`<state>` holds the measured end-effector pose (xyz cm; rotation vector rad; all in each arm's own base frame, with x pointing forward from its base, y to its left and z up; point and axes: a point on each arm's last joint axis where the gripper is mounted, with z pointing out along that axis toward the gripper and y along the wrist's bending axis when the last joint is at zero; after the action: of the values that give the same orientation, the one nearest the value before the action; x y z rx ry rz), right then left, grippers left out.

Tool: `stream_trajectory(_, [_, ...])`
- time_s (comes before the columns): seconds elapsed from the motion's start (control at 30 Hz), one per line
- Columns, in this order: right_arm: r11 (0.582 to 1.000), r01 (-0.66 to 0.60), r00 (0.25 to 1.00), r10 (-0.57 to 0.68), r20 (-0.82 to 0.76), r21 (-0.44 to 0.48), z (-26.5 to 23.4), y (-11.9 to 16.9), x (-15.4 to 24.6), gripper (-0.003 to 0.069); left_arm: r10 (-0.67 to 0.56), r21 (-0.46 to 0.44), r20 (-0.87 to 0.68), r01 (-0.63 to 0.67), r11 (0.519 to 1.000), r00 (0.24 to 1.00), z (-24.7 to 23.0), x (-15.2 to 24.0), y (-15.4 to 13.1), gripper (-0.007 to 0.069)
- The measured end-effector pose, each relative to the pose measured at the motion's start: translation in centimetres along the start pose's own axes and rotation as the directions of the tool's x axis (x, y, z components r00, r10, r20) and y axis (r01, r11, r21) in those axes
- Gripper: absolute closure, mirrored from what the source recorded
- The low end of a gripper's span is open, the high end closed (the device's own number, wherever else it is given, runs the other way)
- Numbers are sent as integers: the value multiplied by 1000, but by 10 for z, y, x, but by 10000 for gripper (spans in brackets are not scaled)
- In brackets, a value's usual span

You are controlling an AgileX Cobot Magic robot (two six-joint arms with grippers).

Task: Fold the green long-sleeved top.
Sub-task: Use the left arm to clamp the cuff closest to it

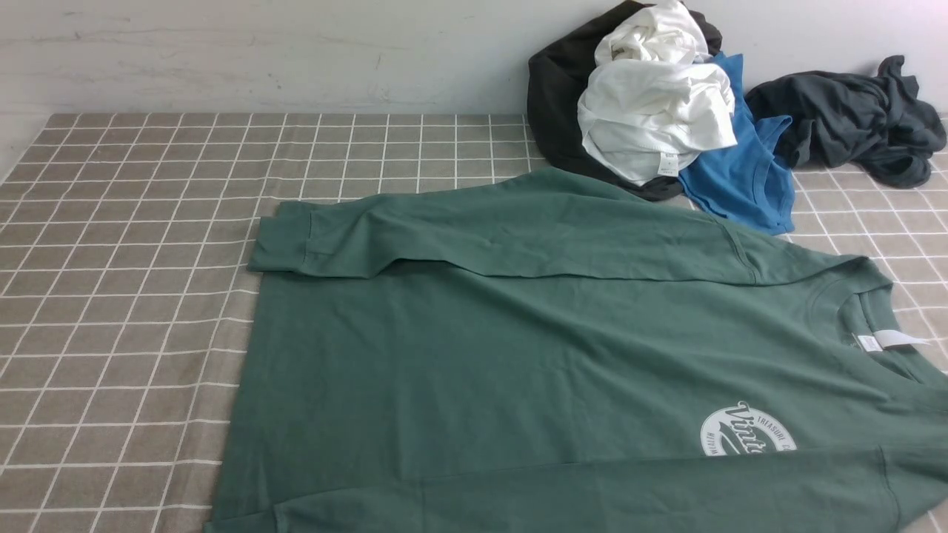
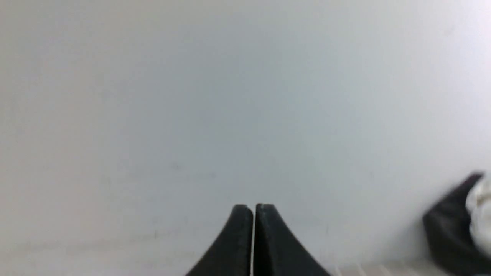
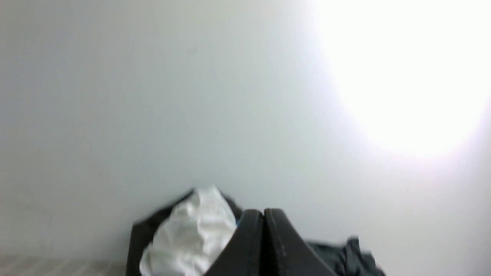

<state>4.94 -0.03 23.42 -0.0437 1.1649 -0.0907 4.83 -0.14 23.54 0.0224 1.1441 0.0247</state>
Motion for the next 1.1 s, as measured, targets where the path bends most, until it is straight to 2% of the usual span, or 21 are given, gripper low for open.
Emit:
stream_trajectory(0.07, [998,-67,993,65,98,9,0,-1,-9,672,-15,14,166,13,1000,986,-1,-15,-1,631])
stream_trajectory(0.1, [997,-78,991,77,111,9,-1,-2,-10,672,-18,15,181,16,1000,983,-2,-16,-1,631])
stream_trajectory(0.17, [985,-172,968,169,183,2,-2,-3,-16,672,-69,39,339,59,997,938,-5,-32,-2,631])
stream_trajectory(0.3, [975,-220,939,218,265,-25,0,-4,-36,672,-60,44,356,48,998,932,4,-74,-1,631])
stream_trajectory(0.37, [980,-194,933,195,301,-35,5,-5,-58,672,-21,30,295,13,999,955,13,-96,0,631])
stream_trajectory(0.4, [989,-141,941,147,305,-40,12,-5,-76,672,12,12,217,-15,1000,976,24,-116,1,631])
stream_trajectory(0.47, [999,-29,964,39,262,-41,28,-4,-104,672,47,-22,1,-47,999,999,46,-128,6,631])
stream_trajectory(0.5, [999,10,971,0,238,-43,33,-4,-110,672,50,-31,-49,-52,998,998,53,-133,7,631])
stream_trajectory(0.57, [995,94,989,-89,120,-40,54,-5,-121,672,39,-52,-256,-54,997,966,76,-125,11,631])
stream_trajectory(0.6, [992,123,992,-122,24,-39,67,-7,-119,672,16,-62,-379,-43,997,925,88,-112,13,631])
stream_trajectory(0.67, [989,141,985,-145,-95,-43,82,-8,-110,672,-20,-76,-501,-21,997,865,99,-95,13,631])
stream_trajectory(0.7, [989,139,962,-146,-232,-45,93,-10,-96,672,-79,-105,-643,15,994,762,107,-73,13,631])
stream_trajectory(0.77, [996,85,894,-90,-439,-30,104,-11,-68,670,-149,-147,-794,52,988,590,115,-42,11,631])
stream_trajectory(0.83, [1000,21,802,-18,-597,-2,107,-11,-47,670,-201,-185,-880,79,980,430,121,-17,8,631])
stream_trajectory(0.87, [1000,-21,726,23,-687,11,108,-8,-33,670,-223,-207,-921,85,975,319,122,-2,6,631])
stream_trajectory(0.9, [998,-53,660,45,-750,13,108,-4,-23,670,-241,-224,-939,93,970,246,123,8,5,631])
stream_trajectory(0.93, [998,-67,655,50,-754,8,109,-3,-20,670,-245,-230,-947,93,969,206,122,13,4,631])
stream_trajectory(0.97, [995,-97,542,44,-839,-10,108,4,-7,670,-250,-241,-963,96,966,98,123,27,1,631])
stream_trajectory(1.0, [994,-111,505,36,-863,-23,107,8,-2,670,-250,-244,-967,97,965,48,124,35,0,631])
stream_trajectory(1.03, [989,-137,440,11,-898,-56,108,15,7,669,-240,-241,-970,105,965,-25,124,46,-2,631])
stream_trajectory(1.1, [970,-192,371,-70,-926,-151,110,33,20,669,-210,-228,-970,151,962,-126,125,60,-8,631])
